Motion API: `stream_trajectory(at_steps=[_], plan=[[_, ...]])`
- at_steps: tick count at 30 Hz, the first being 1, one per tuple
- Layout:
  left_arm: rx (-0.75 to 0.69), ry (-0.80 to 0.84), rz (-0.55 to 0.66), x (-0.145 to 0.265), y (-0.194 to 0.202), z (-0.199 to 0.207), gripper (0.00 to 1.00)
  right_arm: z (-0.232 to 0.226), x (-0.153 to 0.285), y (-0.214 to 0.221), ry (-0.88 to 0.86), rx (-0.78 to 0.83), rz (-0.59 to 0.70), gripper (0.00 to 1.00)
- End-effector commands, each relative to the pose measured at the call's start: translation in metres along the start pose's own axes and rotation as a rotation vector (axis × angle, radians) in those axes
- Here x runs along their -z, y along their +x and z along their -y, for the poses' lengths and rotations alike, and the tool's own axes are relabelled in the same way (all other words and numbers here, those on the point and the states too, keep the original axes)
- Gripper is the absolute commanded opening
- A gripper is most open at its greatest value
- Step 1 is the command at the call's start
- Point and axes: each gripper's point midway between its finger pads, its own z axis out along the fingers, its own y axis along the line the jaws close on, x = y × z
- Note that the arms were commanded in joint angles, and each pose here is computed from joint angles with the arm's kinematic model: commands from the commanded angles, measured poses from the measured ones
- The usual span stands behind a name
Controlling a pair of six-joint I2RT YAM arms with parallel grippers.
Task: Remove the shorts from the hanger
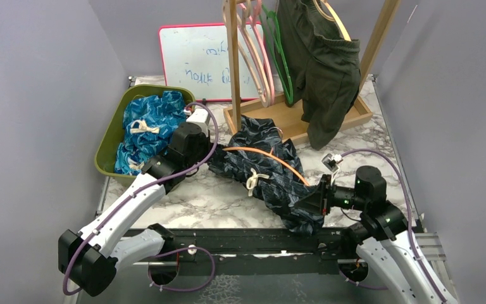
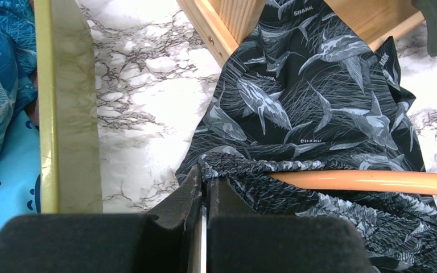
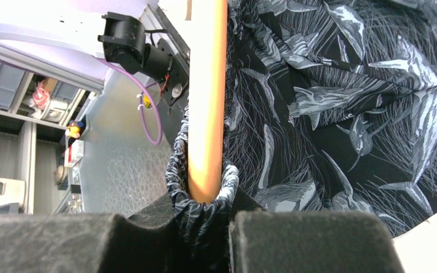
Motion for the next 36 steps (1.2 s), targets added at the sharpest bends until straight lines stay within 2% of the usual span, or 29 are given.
stream_trajectory(at_steps=[1,7,14,22,31,36], plan=[[0.007,-0.215,0.048,0.005,-0.007,-0.052,0.00,-0.019,0.013,-0.023,0.015,0.056,0.066,0.02],[0.021,-0.194,0.032,0.002,-0.002,-0.049,0.00,-0.027,0.032,-0.048,0.111,0.094,0.163,0.02],[0.040,-0.152,0.007,-0.002,0.009,-0.042,0.00,-0.015,0.049,-0.062,0.264,0.085,0.247,0.02],[0.082,-0.059,-0.046,-0.009,0.030,-0.026,0.00,-0.044,0.058,-0.072,0.170,0.141,0.318,0.02],[0.114,0.133,-0.106,-0.010,0.059,0.005,0.00,-0.023,0.043,-0.064,0.193,0.074,0.285,0.02],[0.147,0.079,-0.121,-0.011,0.067,-0.003,0.00,-0.040,0.041,-0.063,0.096,0.104,0.269,0.02]])
